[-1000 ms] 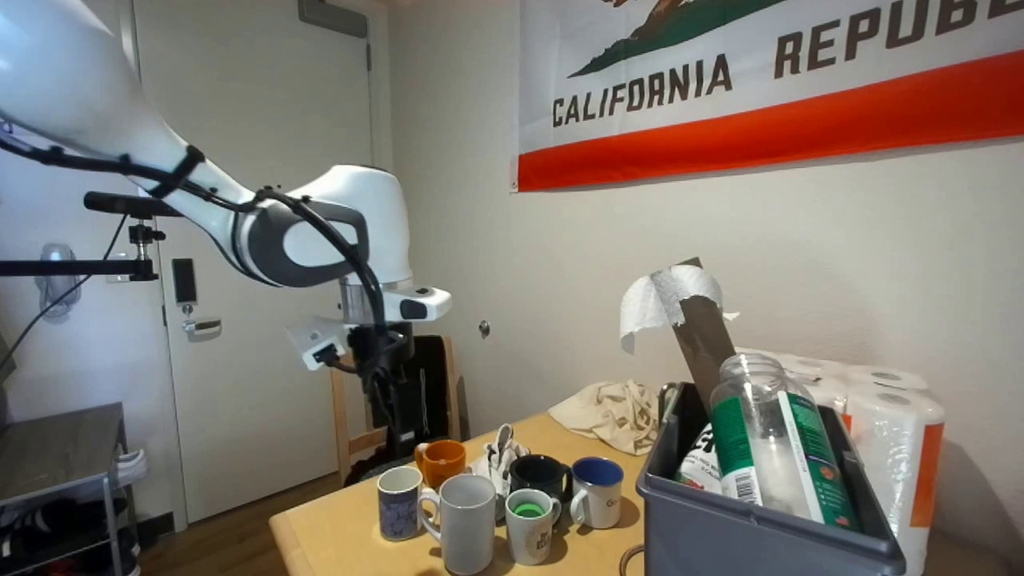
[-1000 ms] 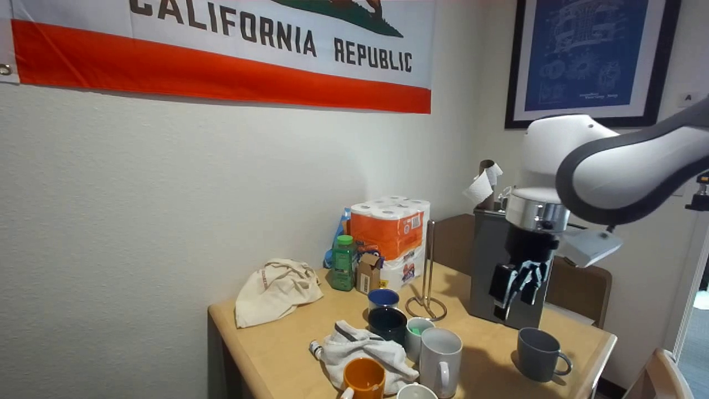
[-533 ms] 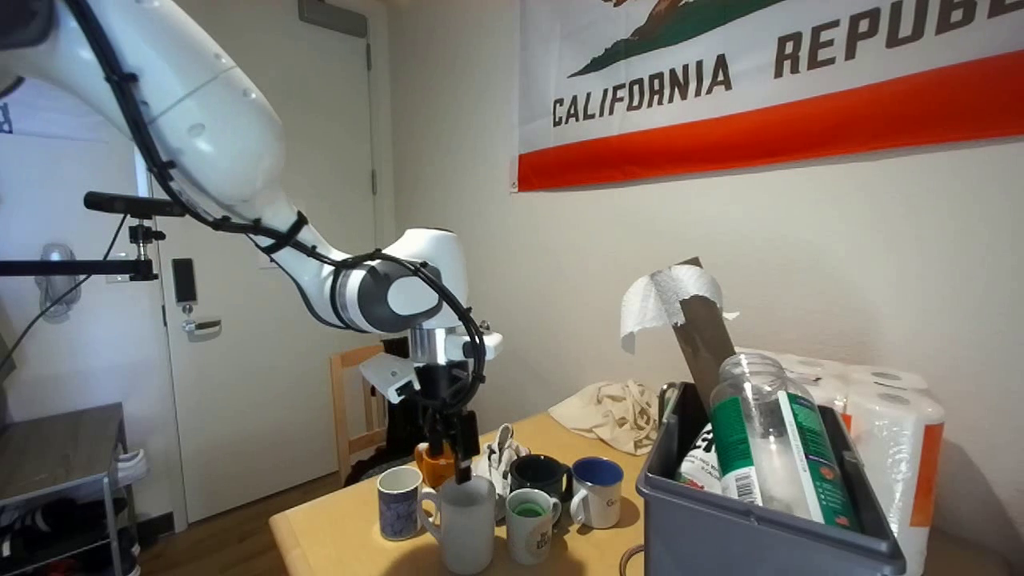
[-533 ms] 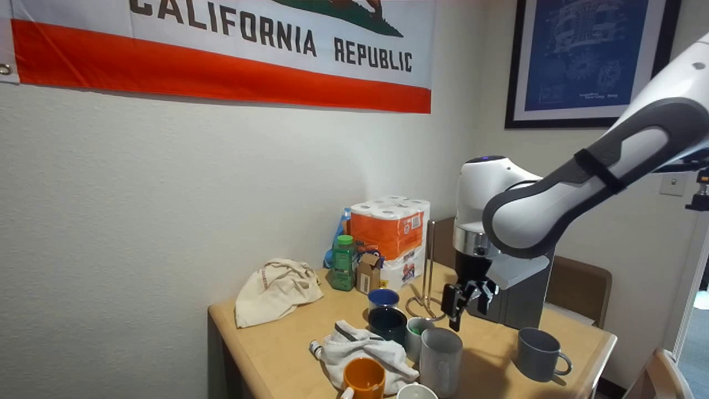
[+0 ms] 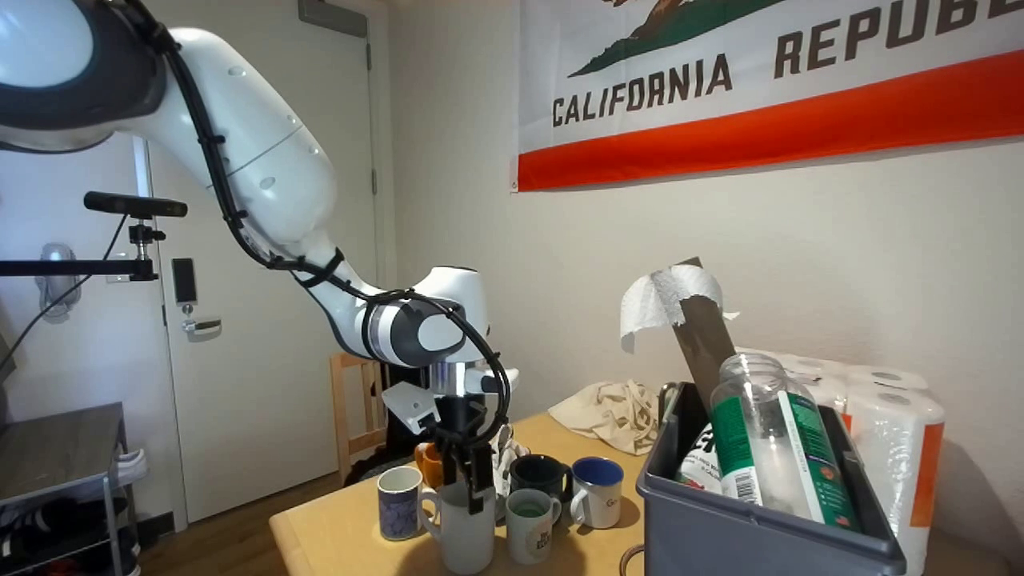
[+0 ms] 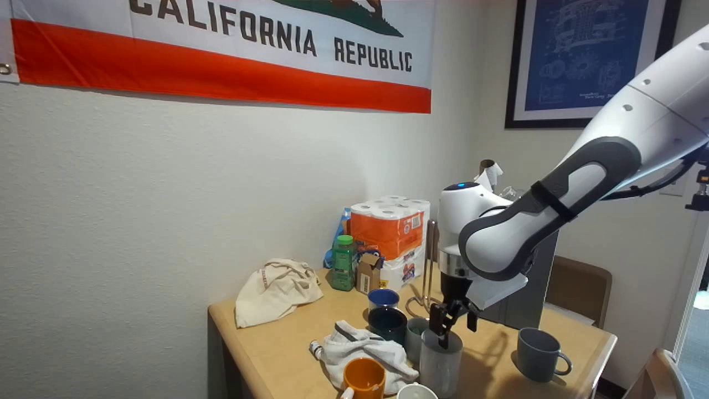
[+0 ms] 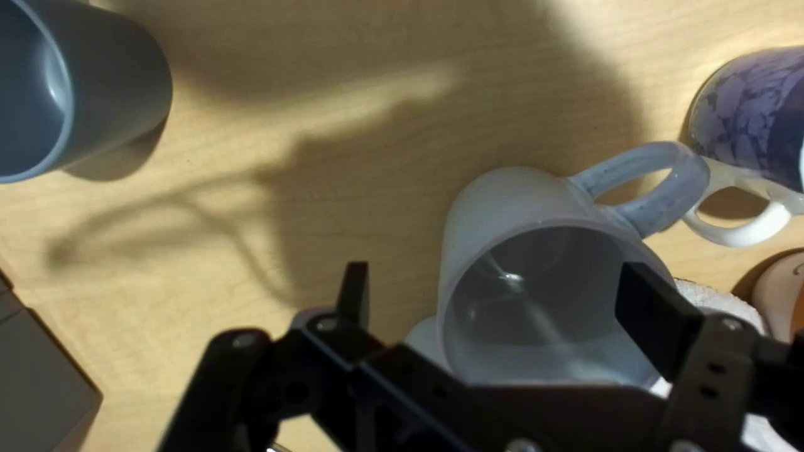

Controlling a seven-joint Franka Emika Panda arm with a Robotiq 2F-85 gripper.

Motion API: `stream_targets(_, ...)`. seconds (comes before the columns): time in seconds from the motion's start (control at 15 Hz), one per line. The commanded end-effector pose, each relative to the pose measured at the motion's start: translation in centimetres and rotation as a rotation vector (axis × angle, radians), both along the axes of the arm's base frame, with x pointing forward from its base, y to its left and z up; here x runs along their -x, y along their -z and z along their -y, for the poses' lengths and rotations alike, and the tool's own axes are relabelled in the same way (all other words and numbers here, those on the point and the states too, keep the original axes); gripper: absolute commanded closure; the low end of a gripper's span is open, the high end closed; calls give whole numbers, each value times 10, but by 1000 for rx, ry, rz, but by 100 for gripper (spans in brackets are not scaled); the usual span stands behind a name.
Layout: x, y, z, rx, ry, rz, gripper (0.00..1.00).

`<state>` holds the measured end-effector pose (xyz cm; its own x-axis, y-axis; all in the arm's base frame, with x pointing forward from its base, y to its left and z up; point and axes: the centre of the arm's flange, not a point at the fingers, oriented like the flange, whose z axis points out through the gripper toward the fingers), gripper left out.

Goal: Put the all white mug behind the black mug

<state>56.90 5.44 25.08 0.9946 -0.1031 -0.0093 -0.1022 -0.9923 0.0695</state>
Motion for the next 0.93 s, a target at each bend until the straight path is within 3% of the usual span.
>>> stream_targets(0.0,-4,13,0,8,36,9,0)
stream_targets(0.27,-2,25,0,12,59,2,0)
stream_targets(0.33,-1,27,-1,12,60,-1,6)
stream_targets(0.4,-1,29,-2,16,68,-2,27)
stream_targets(0.53,-1,31,-2,16,73,-1,31)
stream_targets(0.87,1,34,-6,19,91,-3,70)
